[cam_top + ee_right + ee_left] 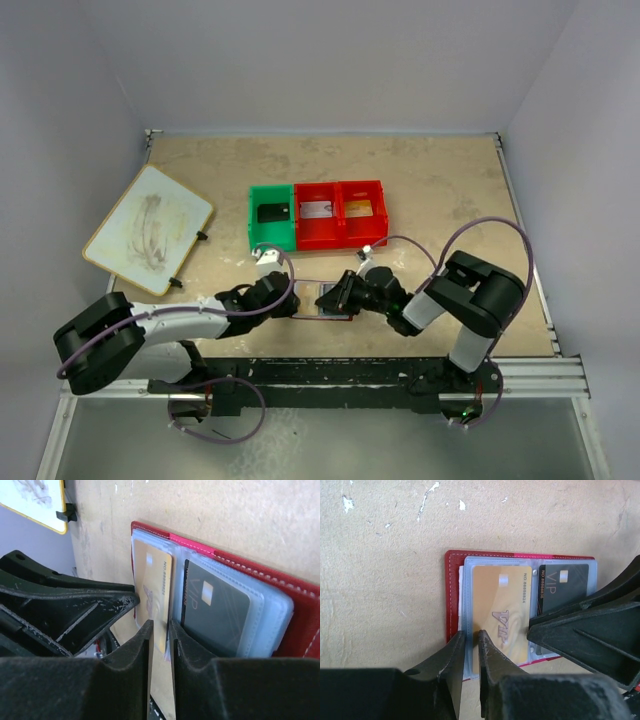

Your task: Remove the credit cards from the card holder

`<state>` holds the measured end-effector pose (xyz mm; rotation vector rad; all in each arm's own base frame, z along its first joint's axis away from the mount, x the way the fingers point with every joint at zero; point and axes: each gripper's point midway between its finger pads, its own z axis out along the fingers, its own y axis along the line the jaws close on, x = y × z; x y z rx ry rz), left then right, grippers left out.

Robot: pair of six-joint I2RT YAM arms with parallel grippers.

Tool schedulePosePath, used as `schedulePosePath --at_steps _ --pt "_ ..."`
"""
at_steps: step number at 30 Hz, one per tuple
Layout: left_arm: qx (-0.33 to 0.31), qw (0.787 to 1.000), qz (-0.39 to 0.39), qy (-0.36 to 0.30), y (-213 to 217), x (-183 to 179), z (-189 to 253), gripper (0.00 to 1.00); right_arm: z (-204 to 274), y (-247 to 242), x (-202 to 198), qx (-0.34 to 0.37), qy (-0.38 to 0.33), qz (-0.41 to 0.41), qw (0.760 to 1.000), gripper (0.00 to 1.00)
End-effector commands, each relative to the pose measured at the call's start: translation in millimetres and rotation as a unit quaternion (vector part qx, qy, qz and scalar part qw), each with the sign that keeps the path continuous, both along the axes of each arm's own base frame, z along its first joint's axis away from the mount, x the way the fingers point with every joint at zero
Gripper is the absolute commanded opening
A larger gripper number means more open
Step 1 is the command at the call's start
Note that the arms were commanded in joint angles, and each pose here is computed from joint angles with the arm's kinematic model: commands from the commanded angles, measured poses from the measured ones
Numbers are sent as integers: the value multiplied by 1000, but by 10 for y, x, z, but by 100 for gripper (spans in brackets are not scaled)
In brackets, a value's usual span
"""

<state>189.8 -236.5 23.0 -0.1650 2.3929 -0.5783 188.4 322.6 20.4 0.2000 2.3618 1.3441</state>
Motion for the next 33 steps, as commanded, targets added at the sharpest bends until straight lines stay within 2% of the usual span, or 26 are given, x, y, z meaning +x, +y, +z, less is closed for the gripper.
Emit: schedulePosePath --at_steps 1,5,10,13,16,18,23,27,30,33 --pt "-6 998 -56 14 -157 -100 -3 12 50 -17 -143 50 21 0 999 22" --pt "-5 997 -72 17 -177 -135 -13 10 -36 -8 -84 22 25 -6 999 24" --pt "-7 996 -85 20 -202 -167 -9 8 -129 -72 46 -38 35 -39 998 31" --pt "-14 995 -94 22 -239 -191 2 5 -48 -59 70 -30 26 -42 998 32" --pt "-24 994 -101 24 -281 -209 17 0 85 68 63 -9 0 -9 1000 31" --pt "-30 994 -104 24 -305 -227 22 0 189 190 15 13 -10 25 1000 29" --pt "-43 994 -98 26 -317 -252 26 0 439 257 -60 83 -26 32 996 26" --pt "-63 992 -103 28 -363 -305 25 0 354 248 26 49 -12 10 999 20" --pt "-68 992 -107 28 -393 -339 30 0 341 235 80 15 -20 -1 1000 10" --pt "-67 992 -108 26 -397 -347 26 0 392 256 92 7 -30 7 999 14"
